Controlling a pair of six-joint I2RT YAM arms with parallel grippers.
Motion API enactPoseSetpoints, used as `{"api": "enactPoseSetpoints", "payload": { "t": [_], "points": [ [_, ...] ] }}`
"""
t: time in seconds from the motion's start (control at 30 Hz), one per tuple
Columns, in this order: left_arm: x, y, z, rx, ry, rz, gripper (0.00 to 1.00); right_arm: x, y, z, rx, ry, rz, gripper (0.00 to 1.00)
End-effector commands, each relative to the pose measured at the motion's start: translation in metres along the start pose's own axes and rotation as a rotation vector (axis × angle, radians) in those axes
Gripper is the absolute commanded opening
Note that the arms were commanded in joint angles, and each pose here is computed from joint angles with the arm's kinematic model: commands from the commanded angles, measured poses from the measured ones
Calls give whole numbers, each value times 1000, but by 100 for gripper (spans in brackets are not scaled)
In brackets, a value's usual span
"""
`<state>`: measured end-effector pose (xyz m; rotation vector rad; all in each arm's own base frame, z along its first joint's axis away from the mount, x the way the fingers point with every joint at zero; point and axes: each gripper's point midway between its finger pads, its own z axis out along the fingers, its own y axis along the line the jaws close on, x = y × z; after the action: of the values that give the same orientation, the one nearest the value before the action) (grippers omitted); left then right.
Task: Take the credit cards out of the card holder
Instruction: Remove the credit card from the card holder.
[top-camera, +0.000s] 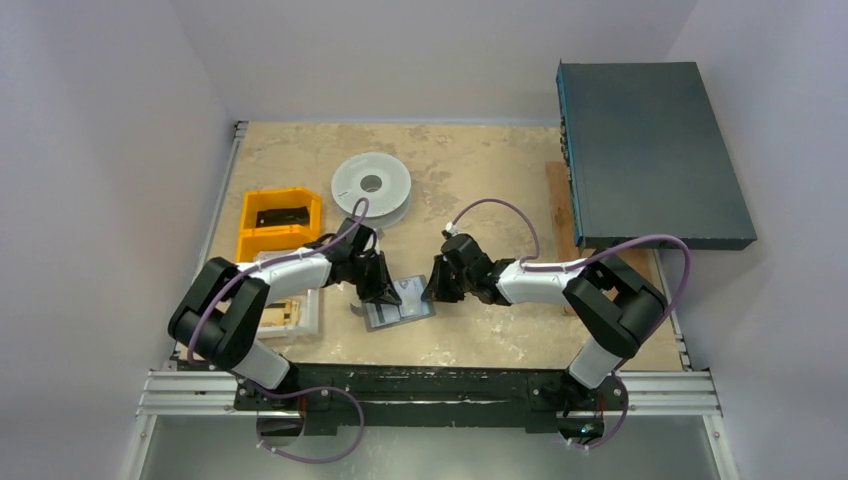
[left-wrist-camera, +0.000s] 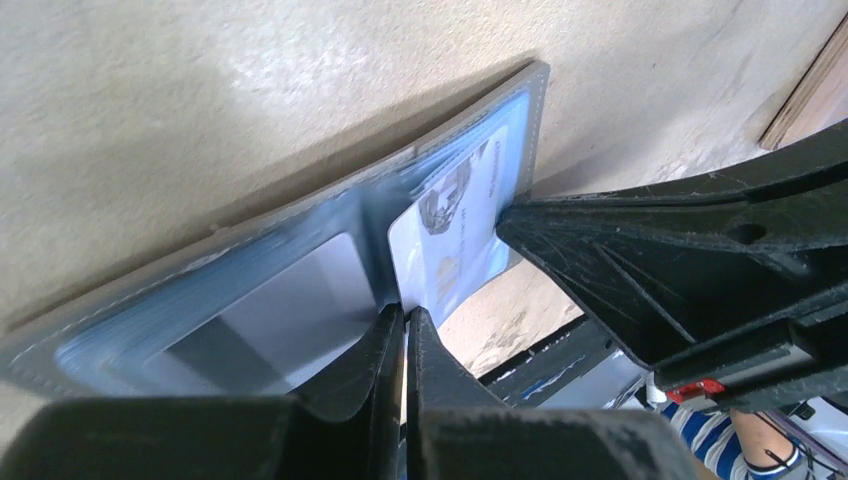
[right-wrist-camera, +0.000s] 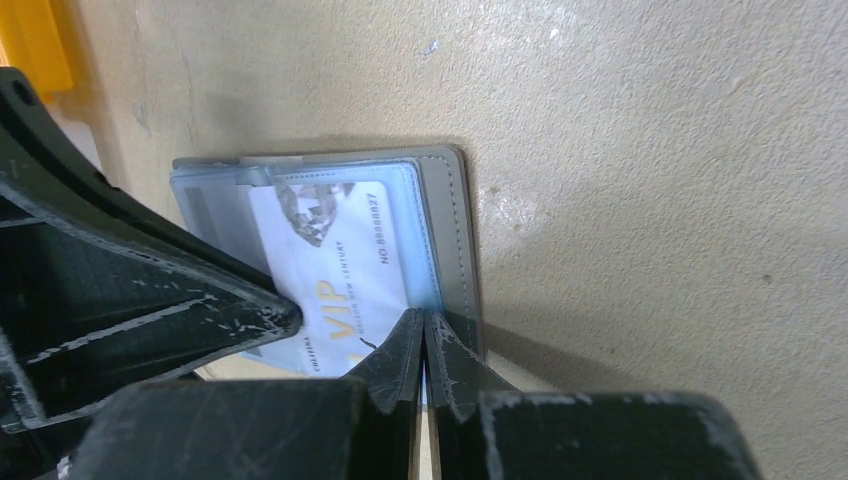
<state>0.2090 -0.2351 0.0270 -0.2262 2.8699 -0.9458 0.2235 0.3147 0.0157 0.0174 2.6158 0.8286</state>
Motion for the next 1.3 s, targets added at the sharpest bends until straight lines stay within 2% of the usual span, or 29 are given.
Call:
{"api": "enactPoseSetpoints", "payload": {
  "t": [0.0, 0.37, 0.63, 0.87, 0.97, 1.03, 1.27],
  "points": [
    [-5, 5, -18, -36, -30, -5, 0, 47, -80, 1, 271, 126, -3, 0],
    [2, 20, -30, -87, -20, -8, 0, 45, -79, 2, 266, 126, -7, 0],
    [-4, 19, -54, -122, -76, 28, 0, 42, -76, 1, 255, 123, -14, 0],
    [-10, 13, -78, -149, -133, 65, 0, 18, -45, -11, 174, 61, -50, 1],
    [-13, 10, -93, -173, -173, 72, 0, -8, -16, -26, 109, -8, -81, 7],
    [-18, 10, -104, -197, -212, 74, 0, -22, 4, -38, 64, -45, -101, 15],
    [-37, 16, -152, -298, -375, 15, 0, -55, 55, -81, -78, -147, -168, 59]
  ]
}}
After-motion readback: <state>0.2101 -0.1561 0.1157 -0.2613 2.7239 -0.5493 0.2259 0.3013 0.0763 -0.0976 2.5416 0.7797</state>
